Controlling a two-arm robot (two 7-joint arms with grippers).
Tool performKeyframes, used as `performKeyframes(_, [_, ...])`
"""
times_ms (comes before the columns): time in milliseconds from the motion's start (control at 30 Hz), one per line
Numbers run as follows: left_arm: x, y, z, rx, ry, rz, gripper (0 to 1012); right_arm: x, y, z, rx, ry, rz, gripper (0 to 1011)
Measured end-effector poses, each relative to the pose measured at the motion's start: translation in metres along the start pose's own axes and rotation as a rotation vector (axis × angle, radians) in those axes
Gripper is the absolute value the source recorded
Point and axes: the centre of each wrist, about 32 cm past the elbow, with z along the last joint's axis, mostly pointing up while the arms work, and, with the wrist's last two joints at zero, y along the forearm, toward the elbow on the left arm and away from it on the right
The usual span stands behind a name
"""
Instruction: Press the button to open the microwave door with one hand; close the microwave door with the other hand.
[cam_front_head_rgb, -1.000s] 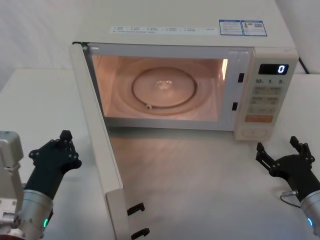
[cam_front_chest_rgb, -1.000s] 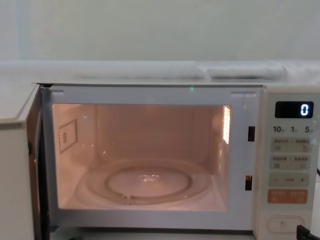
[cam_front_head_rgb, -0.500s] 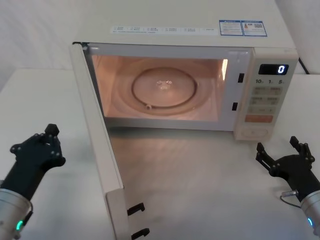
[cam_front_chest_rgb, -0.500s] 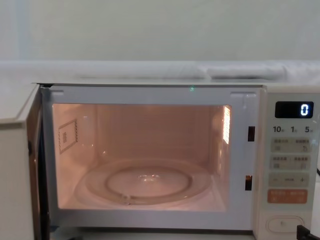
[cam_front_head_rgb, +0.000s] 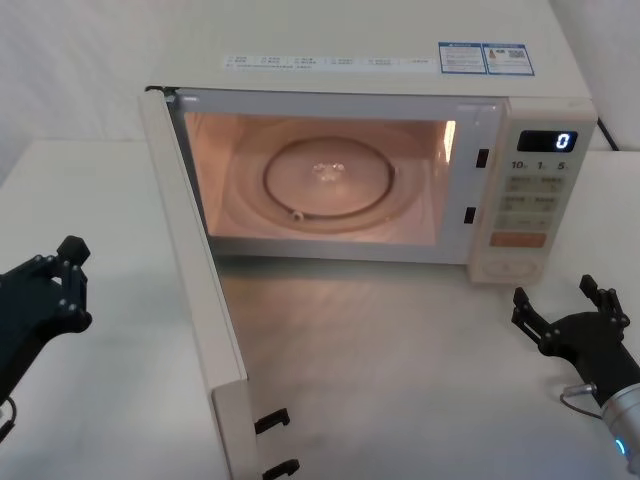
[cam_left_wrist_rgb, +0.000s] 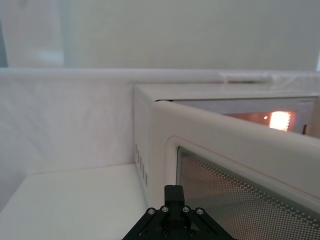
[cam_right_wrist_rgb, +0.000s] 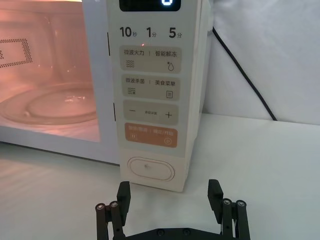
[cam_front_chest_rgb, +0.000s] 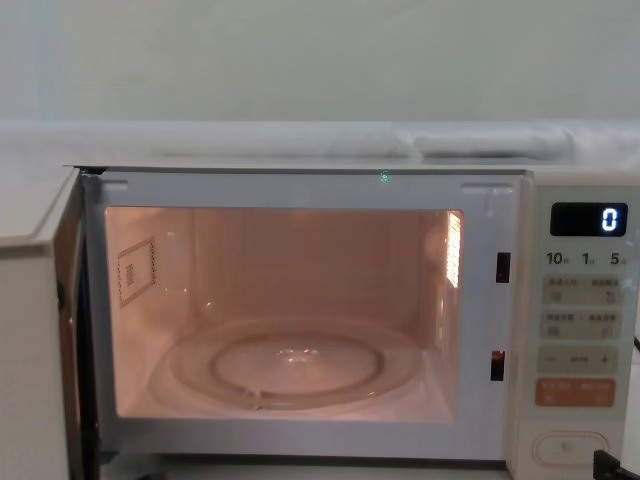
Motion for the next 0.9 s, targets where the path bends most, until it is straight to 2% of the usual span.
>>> performKeyframes(100, [0.004,0.001,0.003,-0.008,0.01,-0.02,0,0.0,0.0,0.0,0.0,0.0,0.0,1002])
performKeyframes(167, [0.0078,0.0,0.007,-0.018,0.02,-0.053,0,0.0,0.0,0.0,0.0,0.0,0.0,1002])
performKeyframes(200, [0.0078,0.0,0.007,-0.018,0.02,-0.053,0,0.0,0.0,0.0,0.0,0.0,0.0,1002])
performKeyframes(267, [0.01,-0.003,0.012,-0.024,0.017,-0.093,0,0.0,0.0,0.0,0.0,0.0,0.0,1002])
performKeyframes(467, [0.0096,-0.011,0.018,-0.024,0.006,-0.16,0,0.0,0.0,0.0,0.0,0.0,0.0,1002])
performKeyframes(633, [0.0053,-0.02,0.02,-0.026,0.007,-0.209,0,0.0,0.0,0.0,0.0,0.0,0.0,1002])
performKeyframes(900, [-0.0066,-0.037,0.019,-0.034,0.027,-0.27,0,-0.0001,0.0,0.0,0.0,0.0,0.0,1002])
